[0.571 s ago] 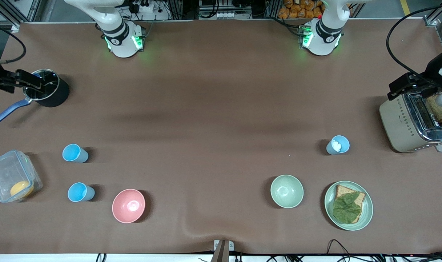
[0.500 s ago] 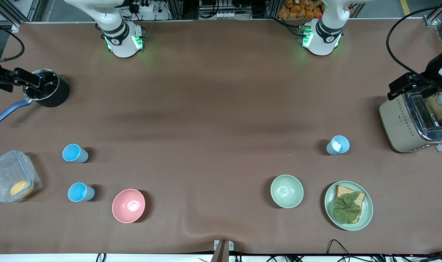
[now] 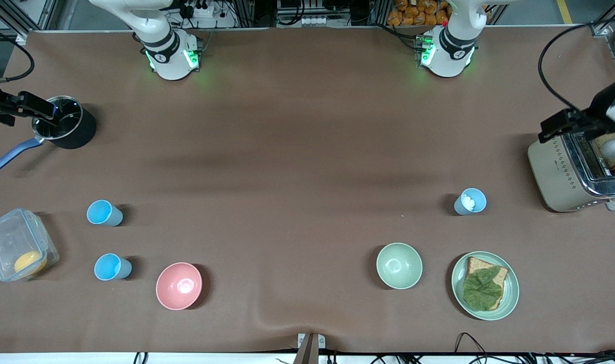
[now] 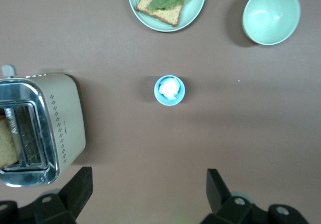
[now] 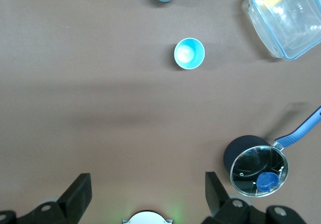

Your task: Stack blue cups with both arms

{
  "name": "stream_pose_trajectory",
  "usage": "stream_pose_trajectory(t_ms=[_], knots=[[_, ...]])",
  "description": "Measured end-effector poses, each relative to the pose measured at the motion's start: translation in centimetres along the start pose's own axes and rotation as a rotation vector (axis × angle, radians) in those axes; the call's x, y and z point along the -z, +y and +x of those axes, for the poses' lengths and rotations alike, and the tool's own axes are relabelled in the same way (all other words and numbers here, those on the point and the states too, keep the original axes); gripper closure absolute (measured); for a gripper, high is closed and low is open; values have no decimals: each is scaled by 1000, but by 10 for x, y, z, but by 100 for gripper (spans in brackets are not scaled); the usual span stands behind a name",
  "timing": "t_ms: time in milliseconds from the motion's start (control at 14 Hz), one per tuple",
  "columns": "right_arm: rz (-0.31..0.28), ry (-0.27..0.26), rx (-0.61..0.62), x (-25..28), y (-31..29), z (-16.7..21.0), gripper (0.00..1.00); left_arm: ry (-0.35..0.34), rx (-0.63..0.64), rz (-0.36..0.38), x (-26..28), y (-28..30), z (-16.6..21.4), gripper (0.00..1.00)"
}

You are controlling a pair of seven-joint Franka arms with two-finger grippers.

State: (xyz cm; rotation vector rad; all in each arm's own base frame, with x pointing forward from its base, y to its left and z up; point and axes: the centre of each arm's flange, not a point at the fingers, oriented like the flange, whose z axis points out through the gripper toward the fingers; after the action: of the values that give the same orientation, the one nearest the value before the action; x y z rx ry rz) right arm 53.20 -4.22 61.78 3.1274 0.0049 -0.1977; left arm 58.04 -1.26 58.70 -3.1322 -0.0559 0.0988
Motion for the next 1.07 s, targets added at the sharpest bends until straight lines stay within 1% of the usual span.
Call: stream_pose_trajectory(t_ms=[143, 286, 500, 714, 857, 1071], knots=[[-1, -13, -2, -6, 1, 2, 0, 5, 2, -2, -52, -1, 20, 0], [-1, -37, -9, -19, 4, 7, 0, 25, -1, -1, -101, 0, 30, 0], [2, -77, -29, -53, 17, 29, 0, 95, -12, 0, -173, 3, 29, 0], [3, -103, -41, -93, 28, 56, 0, 136, -25, 5, -246, 3, 14, 0], [6, -126, -34, -124, 37, 74, 0, 135, -31, 16, -285, -3, 6, 0], [6, -138, -6, -172, 44, 100, 0, 123, -19, 15, -318, -13, 7, 0]])
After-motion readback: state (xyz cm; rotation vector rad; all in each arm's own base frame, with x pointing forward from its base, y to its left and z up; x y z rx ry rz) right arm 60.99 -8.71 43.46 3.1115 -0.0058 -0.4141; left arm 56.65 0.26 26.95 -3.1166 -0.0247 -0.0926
